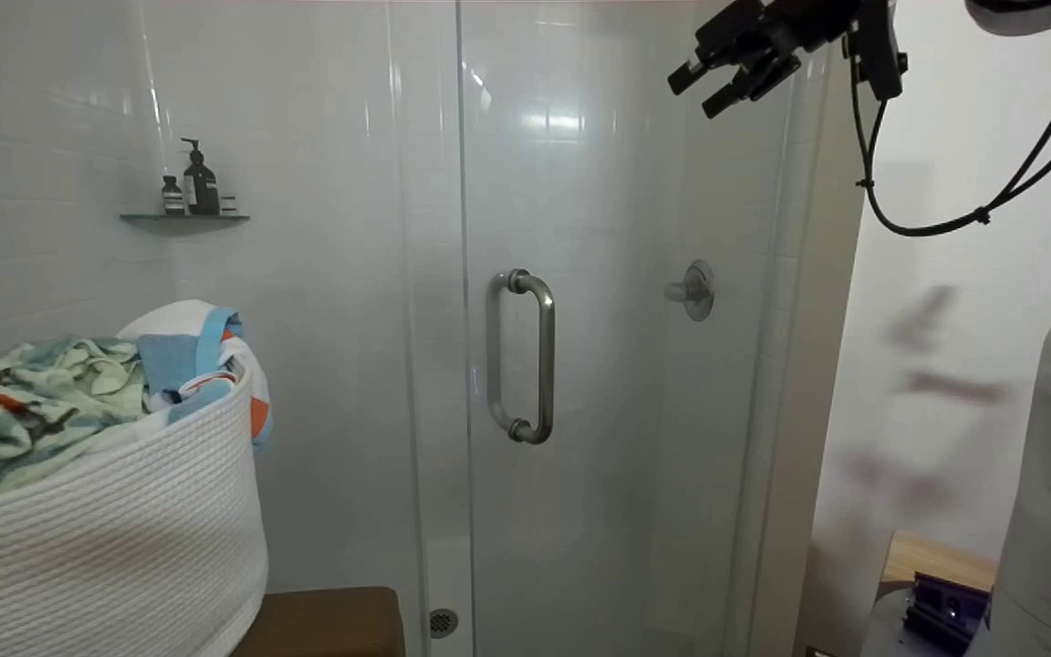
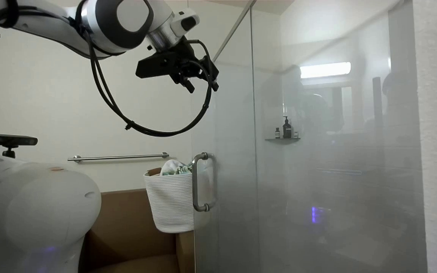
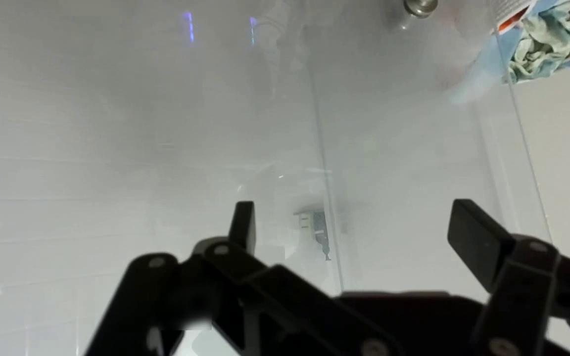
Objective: Open and close the glass door.
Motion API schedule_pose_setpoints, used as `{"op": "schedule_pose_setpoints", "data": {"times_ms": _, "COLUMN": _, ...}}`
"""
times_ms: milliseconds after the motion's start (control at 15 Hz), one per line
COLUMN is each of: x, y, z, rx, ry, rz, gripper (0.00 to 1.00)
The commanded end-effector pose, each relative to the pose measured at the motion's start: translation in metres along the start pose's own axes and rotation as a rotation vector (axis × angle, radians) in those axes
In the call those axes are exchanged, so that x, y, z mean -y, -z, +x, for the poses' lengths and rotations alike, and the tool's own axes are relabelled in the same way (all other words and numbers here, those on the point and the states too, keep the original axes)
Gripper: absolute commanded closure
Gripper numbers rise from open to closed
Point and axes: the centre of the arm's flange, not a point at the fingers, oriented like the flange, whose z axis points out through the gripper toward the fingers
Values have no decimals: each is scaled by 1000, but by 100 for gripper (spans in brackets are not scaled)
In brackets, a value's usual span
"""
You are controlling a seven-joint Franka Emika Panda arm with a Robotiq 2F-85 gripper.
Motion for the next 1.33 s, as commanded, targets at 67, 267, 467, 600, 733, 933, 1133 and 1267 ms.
{"op": "schedule_pose_setpoints", "data": {"times_ms": 67, "x": 2, "y": -22, "z": -15, "rx": -114, "ry": 46, "rz": 76, "gripper": 0}}
{"op": "schedule_pose_setpoints", "data": {"times_ms": 267, "x": 4, "y": -39, "z": -20, "rx": -196, "ry": 82, "rz": 102, "gripper": 0}}
{"op": "schedule_pose_setpoints", "data": {"times_ms": 467, "x": 7, "y": -51, "z": -14, "rx": -254, "ry": 112, "rz": 121, "gripper": 0}}
{"op": "schedule_pose_setpoints", "data": {"times_ms": 600, "x": 6, "y": -64, "z": -14, "rx": -284, "ry": 129, "rz": 129, "gripper": 0}}
{"op": "schedule_pose_setpoints", "data": {"times_ms": 733, "x": 6, "y": -80, "z": -10, "rx": -294, "ry": 141, "rz": 137, "gripper": 0}}
{"op": "schedule_pose_setpoints", "data": {"times_ms": 933, "x": 5, "y": -101, "z": -12, "rx": -302, "ry": 148, "rz": 148, "gripper": 0}}
{"op": "schedule_pose_setpoints", "data": {"times_ms": 1133, "x": 6, "y": -121, "z": -12, "rx": -311, "ry": 164, "rz": 146, "gripper": 0}}
{"op": "schedule_pose_setpoints", "data": {"times_ms": 1267, "x": 7, "y": -133, "z": -14, "rx": -322, "ry": 186, "rz": 133, "gripper": 0}}
